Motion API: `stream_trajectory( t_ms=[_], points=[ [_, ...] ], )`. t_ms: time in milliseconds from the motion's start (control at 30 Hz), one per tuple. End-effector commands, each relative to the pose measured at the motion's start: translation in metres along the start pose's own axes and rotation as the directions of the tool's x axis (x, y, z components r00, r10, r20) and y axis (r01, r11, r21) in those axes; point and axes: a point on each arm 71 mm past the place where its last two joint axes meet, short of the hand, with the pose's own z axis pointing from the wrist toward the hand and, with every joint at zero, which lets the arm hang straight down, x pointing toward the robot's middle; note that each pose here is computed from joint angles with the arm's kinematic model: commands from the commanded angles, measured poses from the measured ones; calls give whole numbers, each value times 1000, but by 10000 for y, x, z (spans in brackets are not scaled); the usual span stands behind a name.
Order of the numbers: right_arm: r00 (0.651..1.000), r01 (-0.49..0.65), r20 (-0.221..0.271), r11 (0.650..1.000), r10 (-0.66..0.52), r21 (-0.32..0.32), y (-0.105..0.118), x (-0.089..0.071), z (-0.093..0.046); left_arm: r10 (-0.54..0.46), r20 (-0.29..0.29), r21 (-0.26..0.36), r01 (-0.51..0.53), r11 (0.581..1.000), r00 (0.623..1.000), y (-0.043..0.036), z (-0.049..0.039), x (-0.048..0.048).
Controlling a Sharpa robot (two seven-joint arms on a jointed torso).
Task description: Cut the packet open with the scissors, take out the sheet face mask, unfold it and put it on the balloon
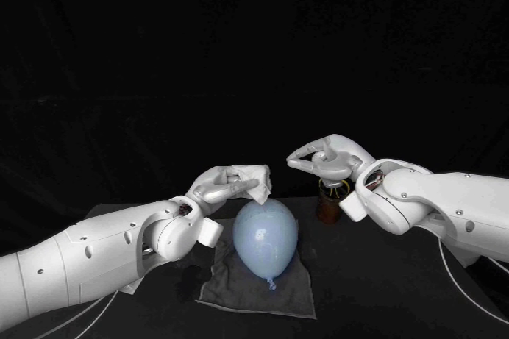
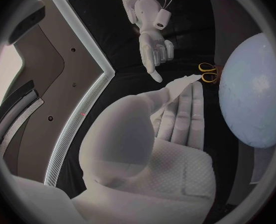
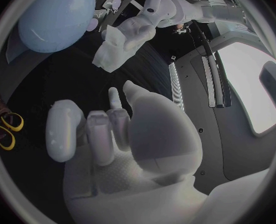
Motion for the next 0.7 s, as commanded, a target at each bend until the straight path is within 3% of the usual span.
stream_trajectory(
  t_ms=[33, 700],
  points=[
    [1000, 13, -25, 1000, -13, -6, -9, 18, -15, 12, -66, 2, -12, 1000, 998, -18, -8, 48],
    [999, -13, -38, 999, 14, 33, -172, 226, -50, -12, -141, -13, 11, 1000, 990, -32, -105, 47]
  ],
)
